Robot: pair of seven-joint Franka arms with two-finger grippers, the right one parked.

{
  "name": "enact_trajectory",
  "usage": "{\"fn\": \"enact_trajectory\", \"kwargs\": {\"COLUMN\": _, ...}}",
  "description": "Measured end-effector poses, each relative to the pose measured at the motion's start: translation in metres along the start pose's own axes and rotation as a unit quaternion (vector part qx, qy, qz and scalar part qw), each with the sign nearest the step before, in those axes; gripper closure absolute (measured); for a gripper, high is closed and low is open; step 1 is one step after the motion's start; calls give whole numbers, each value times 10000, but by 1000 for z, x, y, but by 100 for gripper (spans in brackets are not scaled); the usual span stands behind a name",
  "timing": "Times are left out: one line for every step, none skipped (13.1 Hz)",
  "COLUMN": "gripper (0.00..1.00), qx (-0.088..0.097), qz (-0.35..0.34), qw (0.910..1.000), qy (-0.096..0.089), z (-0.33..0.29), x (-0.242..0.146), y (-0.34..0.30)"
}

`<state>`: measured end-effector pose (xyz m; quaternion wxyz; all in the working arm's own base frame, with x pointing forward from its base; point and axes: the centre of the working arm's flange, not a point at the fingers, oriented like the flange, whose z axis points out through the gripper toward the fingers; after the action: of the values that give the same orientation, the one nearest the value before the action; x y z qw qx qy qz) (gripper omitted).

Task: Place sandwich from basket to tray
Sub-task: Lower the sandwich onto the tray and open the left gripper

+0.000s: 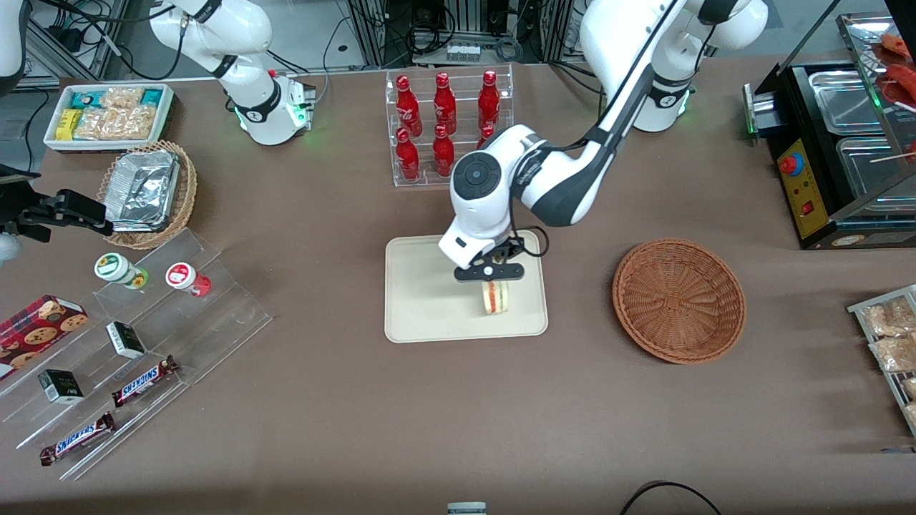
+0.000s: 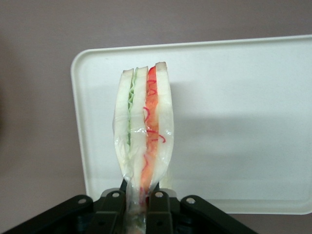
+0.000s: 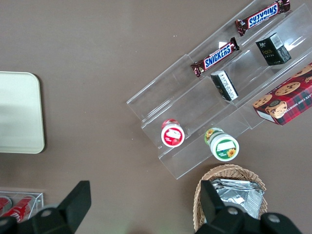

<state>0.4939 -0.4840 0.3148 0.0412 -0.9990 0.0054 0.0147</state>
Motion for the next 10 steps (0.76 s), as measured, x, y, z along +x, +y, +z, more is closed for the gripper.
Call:
{"fn": "enact_trajectory", "kwargs": {"gripper": 85, "qx": -6, "qz": 42, "qw": 10000, "qy": 6, "z": 7, "x": -6, "y": 10}}
{"fn": "enact_trajectory", "kwargs": {"gripper": 85, "qx": -43, "qz": 66, "qw": 10000, "qy": 40, "z": 14, "x": -12, "y": 20}}
{"fn": "enact_trajectory", "kwargs": {"gripper": 85, "qx": -93, "qz": 76, "qw": 9999, "qy": 83, "z": 21, "x": -16, "y": 28}}
{"fn": "enact_trajectory", "kwargs": {"gripper": 85, "qx": -138, "qz": 107, "qw": 9998, "qy": 118, "z": 30, "x": -19, "y": 36}}
{"fn": "enact_trajectory", "kwargs": {"gripper": 85, "qx": -163, "qz": 150, "qw": 9997, "qy": 135, "z": 39, "x": -24, "y": 43}}
{"fn": "enact_trajectory", "kwargs": {"gripper": 85, "qx": -147, "qz": 174, "qw": 9997, "qy": 115, "z": 48, "x": -29, "y": 49}}
{"fn": "enact_trajectory", "kwargs": {"gripper": 85, "qx": -115, "qz": 178, "qw": 9997, "qy": 84, "z": 56, "x": -33, "y": 53}}
{"fn": "enact_trajectory", "kwargs": {"gripper": 85, "qx": -94, "qz": 149, "qw": 9998, "qy": 62, "z": 62, "x": -35, "y": 55}}
{"fn": "enact_trajectory", "kwargs": {"gripper": 85, "qx": -77, "qz": 72, "qw": 9999, "qy": 44, "z": 66, "x": -36, "y": 55}}
{"fn": "enact_trajectory", "kwargs": {"gripper": 85, "qx": -65, "qz": 7, "qw": 10000, "qy": 34, "z": 68, "x": -35, "y": 55}}
